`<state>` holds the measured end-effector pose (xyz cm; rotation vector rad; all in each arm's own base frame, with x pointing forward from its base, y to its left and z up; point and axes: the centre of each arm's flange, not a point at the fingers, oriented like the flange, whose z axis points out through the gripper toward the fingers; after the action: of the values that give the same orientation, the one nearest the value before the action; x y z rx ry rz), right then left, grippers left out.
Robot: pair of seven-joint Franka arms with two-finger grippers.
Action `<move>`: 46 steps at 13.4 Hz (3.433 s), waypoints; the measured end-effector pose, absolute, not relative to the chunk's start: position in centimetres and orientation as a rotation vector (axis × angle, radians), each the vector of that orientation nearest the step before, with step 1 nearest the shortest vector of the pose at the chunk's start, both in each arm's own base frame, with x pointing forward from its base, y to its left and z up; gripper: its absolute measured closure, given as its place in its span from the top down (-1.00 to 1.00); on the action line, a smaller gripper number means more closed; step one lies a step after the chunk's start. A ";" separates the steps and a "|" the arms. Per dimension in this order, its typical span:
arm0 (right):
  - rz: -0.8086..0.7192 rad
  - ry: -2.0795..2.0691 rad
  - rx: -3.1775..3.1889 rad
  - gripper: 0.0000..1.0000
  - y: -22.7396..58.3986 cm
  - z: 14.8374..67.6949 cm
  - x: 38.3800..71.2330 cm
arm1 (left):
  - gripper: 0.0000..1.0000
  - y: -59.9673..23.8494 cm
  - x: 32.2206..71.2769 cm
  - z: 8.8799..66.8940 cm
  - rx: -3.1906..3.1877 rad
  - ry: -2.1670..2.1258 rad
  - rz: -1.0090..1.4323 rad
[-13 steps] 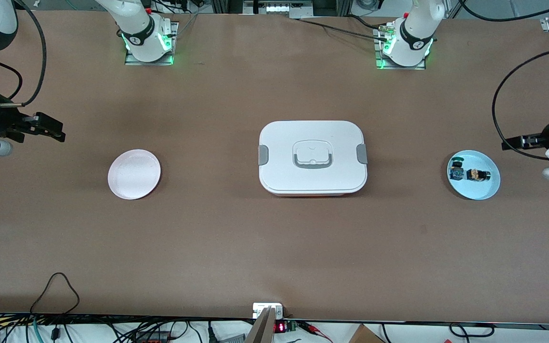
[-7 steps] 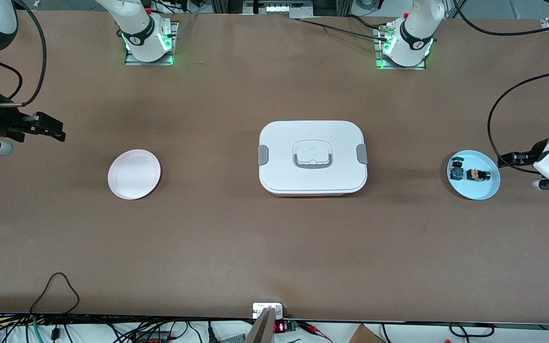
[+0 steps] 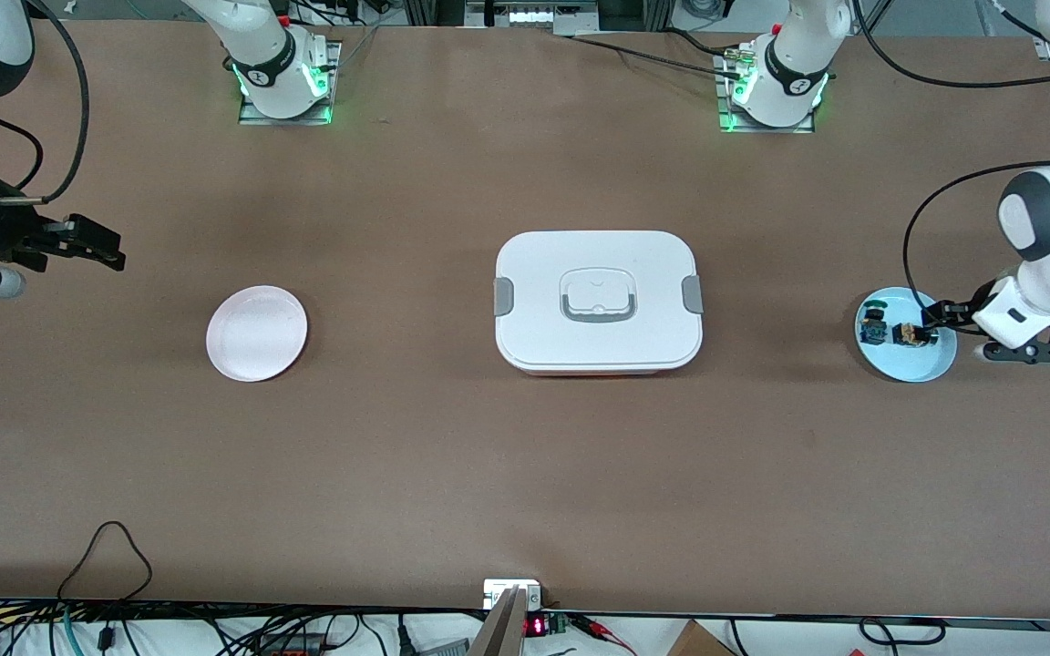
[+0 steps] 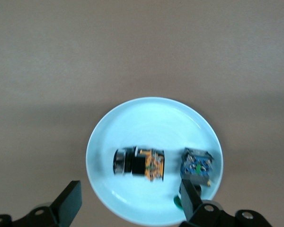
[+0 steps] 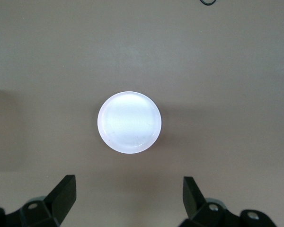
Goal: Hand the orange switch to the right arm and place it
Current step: 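Move the left gripper down over the orange switch on the blue plate, then close the left gripper on the orange switch, then lift the orange switch with the left gripper toward the white box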
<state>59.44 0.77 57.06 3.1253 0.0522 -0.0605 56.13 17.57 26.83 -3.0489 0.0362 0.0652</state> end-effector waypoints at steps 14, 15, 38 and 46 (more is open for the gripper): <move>-0.071 0.044 3.125 1.00 0.6 57.0 59.4 | 0.96 18.7 54.7 20.4 -3.098 0.083 -0.027; -0.071 0.040 3.125 1.00 0.5 57.0 59.4 | 0.96 18.8 54.6 20.5 -3.100 0.083 -0.031; -0.070 0.038 3.125 1.00 0.4 57.0 59.4 | 0.44 20.0 56.1 21.8 -3.074 0.278 -0.099; -0.070 0.039 3.125 1.00 0.4 57.0 59.4 | 0.44 9.3 62.2 35.3 -3.065 0.846 0.122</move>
<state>59.38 0.39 57.01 3.1254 0.0393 -0.0703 62.20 9.31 35.26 -3.0653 0.8455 0.1217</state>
